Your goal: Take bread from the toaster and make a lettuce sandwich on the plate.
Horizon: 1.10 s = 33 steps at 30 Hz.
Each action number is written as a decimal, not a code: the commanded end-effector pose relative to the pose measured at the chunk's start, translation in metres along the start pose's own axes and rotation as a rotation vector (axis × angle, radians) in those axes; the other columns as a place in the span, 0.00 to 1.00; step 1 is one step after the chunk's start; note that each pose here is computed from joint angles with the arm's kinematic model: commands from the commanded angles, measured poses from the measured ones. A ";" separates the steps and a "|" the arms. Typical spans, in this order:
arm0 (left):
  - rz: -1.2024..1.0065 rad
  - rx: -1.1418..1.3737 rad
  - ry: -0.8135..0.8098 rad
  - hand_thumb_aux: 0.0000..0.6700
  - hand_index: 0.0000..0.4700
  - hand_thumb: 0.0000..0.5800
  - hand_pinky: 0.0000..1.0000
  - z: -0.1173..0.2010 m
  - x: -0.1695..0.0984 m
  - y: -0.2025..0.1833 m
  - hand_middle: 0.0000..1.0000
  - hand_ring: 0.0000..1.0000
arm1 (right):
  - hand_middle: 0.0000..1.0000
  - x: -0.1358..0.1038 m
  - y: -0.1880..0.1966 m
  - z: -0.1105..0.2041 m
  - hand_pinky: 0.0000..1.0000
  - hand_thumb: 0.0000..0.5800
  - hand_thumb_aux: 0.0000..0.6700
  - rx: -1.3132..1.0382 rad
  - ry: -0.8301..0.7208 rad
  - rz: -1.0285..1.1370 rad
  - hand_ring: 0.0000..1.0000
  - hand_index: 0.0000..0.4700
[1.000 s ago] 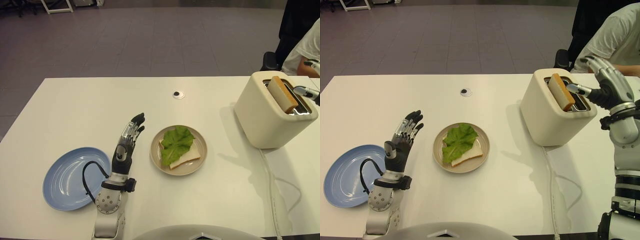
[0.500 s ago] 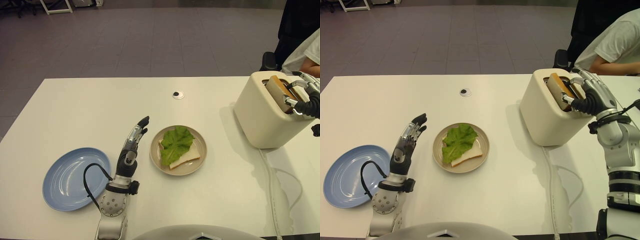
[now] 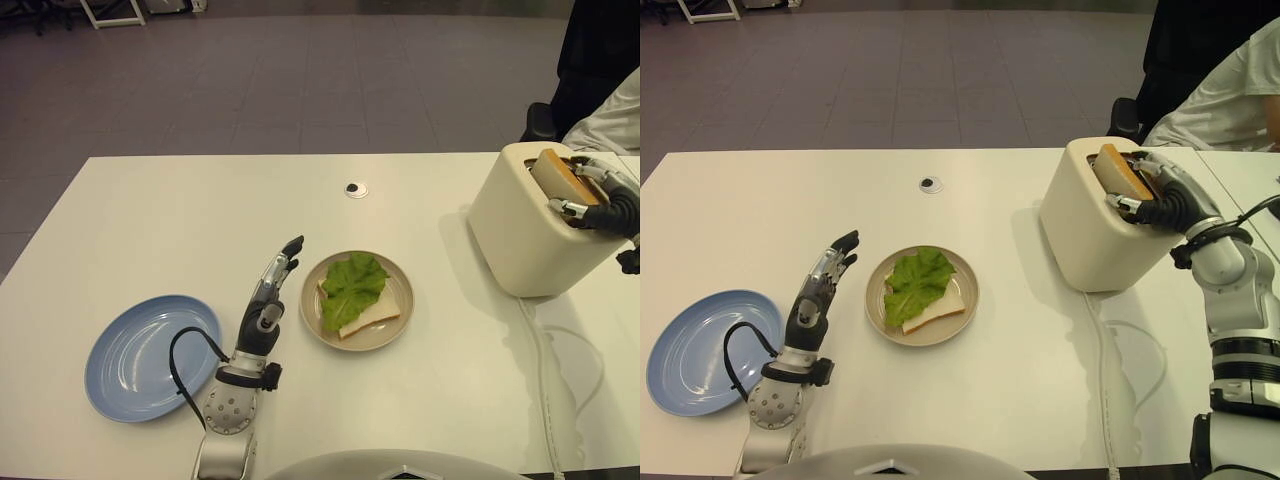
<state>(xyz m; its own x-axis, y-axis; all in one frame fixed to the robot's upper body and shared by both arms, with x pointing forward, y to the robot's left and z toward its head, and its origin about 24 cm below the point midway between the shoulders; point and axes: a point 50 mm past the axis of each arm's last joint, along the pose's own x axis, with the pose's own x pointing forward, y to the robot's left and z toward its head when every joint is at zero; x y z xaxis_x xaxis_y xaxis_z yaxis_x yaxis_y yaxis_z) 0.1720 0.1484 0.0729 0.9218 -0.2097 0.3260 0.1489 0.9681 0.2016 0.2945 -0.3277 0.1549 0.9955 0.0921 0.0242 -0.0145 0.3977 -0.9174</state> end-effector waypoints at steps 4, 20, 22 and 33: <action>-0.013 0.024 0.013 0.00 0.00 0.00 0.00 -0.002 -0.003 -0.002 0.00 0.00 | 0.00 -0.001 -0.010 0.005 0.00 0.00 0.00 -0.029 -0.010 0.025 0.00 0.00; -0.030 0.057 0.014 0.00 0.00 0.00 0.00 -0.002 -0.002 -0.004 0.00 0.00 | 0.00 0.002 -0.005 0.006 0.00 1.00 1.00 -0.015 -0.019 0.025 0.00 1.00; -0.029 0.058 0.015 0.00 0.00 0.00 0.00 -0.002 -0.002 -0.004 0.00 0.00 | 0.00 0.003 -0.006 0.007 0.00 1.00 1.00 -0.012 -0.025 0.014 0.00 1.00; -0.031 0.077 0.015 0.00 0.00 0.00 0.00 -0.005 0.000 -0.003 0.00 0.00 | 0.00 0.002 -0.089 0.044 0.00 1.00 1.00 0.153 -0.194 -0.363 0.00 1.00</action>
<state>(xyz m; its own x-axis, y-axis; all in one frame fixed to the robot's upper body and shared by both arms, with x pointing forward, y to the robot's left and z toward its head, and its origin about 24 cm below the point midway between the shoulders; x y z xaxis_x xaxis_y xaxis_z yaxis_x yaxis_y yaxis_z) 0.1719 0.1460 0.0701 0.9198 -0.2307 0.3175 0.1456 0.9519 0.2696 0.2972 -0.3229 0.2328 0.9328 0.0842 0.3503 0.2518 0.5431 -0.8010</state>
